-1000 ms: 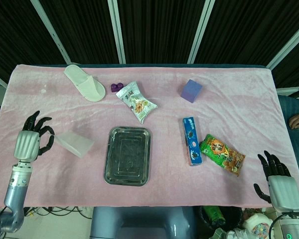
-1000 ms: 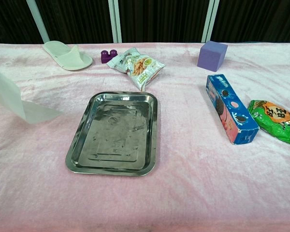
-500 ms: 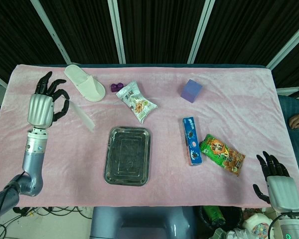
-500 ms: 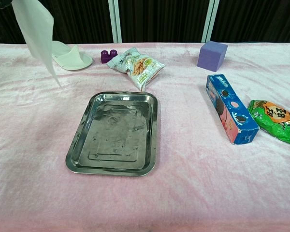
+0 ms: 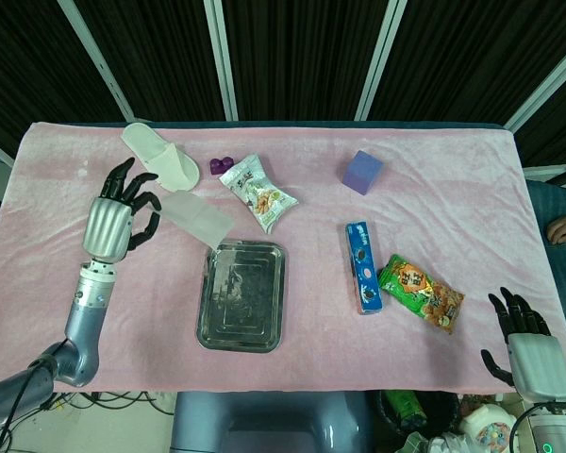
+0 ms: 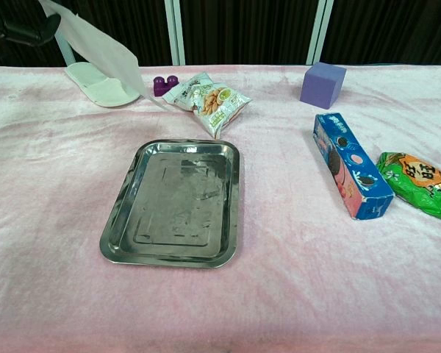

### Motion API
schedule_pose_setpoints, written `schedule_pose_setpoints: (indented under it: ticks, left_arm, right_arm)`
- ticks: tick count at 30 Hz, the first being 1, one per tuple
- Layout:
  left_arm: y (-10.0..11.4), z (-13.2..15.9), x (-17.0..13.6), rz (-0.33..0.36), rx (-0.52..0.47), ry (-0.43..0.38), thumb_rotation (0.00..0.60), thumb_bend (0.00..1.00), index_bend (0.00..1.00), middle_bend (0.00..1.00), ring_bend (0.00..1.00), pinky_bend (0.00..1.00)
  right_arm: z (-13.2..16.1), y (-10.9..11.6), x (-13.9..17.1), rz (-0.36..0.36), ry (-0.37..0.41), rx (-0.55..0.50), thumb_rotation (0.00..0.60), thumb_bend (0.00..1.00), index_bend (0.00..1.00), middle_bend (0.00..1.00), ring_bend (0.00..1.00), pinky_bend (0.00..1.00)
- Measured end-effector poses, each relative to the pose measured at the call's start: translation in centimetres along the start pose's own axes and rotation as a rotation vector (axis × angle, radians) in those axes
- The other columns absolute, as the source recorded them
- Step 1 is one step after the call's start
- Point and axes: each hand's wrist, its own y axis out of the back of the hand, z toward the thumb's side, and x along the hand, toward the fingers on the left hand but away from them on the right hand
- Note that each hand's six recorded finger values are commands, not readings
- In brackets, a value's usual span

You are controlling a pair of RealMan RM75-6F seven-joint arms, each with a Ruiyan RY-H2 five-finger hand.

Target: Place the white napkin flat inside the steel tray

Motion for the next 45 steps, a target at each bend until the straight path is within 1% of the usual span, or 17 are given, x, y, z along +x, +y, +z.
schedule_pose_setpoints:
  ticks: [4,6,7,8,11,14,17,20,26,30,34,41,45]
  left_arm:
    - [-1.6,0.5,-2.9,-0.113,0.027,0.001,0.6,0.47,0.62,0.26,0.0,0.1]
    - [-2.6,1.0,-4.6,-0.185,0.041,0.008,0.6,0.46,0.62,0.27,0.0,0.09]
    - [-3.1,1.2,-5.4,-0.22,0.037,0.012,0.6,0.46,0.63,0.27,0.0,0.09]
    - [-3.8,1.6,-6.4,-0.269,0.022,0.018,0.6,0.46,0.63,0.27,0.0,0.08]
    - [-5.0,2.3,-8.4,-0.366,-0.002,0.033,0.6,0.46,0.63,0.27,0.0,0.08]
    - [-5.9,2.7,-9.8,-0.424,0.02,0.04,0.6,0.46,0.63,0.28,0.0,0.07]
    - [-7.1,3.4,-11.0,-0.462,0.027,0.067,0.6,0.46,0.62,0.28,0.0,0.05]
    - [-8.3,4.5,-11.7,-0.48,0.013,0.094,0.6,0.46,0.62,0.28,0.0,0.05]
    - [-9.3,5.4,-11.5,-0.457,-0.049,0.158,0.6,0.46,0.62,0.28,0.0,0.05]
    - [-9.8,5.7,-11.5,-0.475,-0.074,0.174,0.6,0.46,0.62,0.28,0.0,0.05]
    - [-10.1,6.6,-11.5,-0.491,-0.098,0.179,0.6,0.46,0.62,0.28,0.0,0.05]
    - [-10.5,8.5,-11.6,-0.567,-0.167,0.225,0.6,0.46,0.62,0.28,0.0,0.05]
    - [-10.4,8.9,-11.3,-0.595,-0.154,0.247,0.6,0.47,0.61,0.28,0.0,0.03]
  right_arm:
    - [0.1,-0.1,0.0,0.007,0.003,-0.002,0.6,0.24,0.0,0.0,0.05,0.17]
    - [0.1,0.0,0.1,0.007,0.009,-0.002,0.6,0.24,0.0,0.0,0.05,0.17]
    - [0.1,0.0,0.1,0.007,0.01,-0.003,0.6,0.24,0.0,0.0,0.05,0.17]
    - [0.1,0.0,0.1,0.009,0.01,-0.003,0.6,0.24,0.0,0.0,0.05,0.17]
    - [0.1,-0.1,0.1,0.014,0.01,-0.003,0.6,0.24,0.0,0.0,0.05,0.17]
    - [0.0,-0.1,0.1,0.019,0.013,-0.001,0.6,0.24,0.0,0.0,0.05,0.17]
    - [0.1,0.2,0.0,0.004,0.018,0.008,0.6,0.24,0.0,0.0,0.05,0.17]
    - [0.1,0.5,0.1,-0.017,0.021,0.006,0.6,0.24,0.0,0.0,0.05,0.17]
    - [0.0,1.2,0.2,-0.071,0.025,-0.005,0.6,0.24,0.0,0.0,0.05,0.16]
    - [0.0,1.0,0.2,-0.066,0.024,-0.008,0.6,0.24,0.0,0.0,0.05,0.16]
    - [0.0,0.9,0.1,-0.061,0.024,-0.006,0.6,0.24,0.0,0.0,0.05,0.16]
    - [-0.1,0.9,0.1,-0.055,0.016,-0.01,0.6,0.24,0.0,0.0,0.05,0.16]
    - [-0.1,0.9,0.1,-0.051,0.017,-0.01,0.6,0.24,0.0,0.0,0.05,0.16]
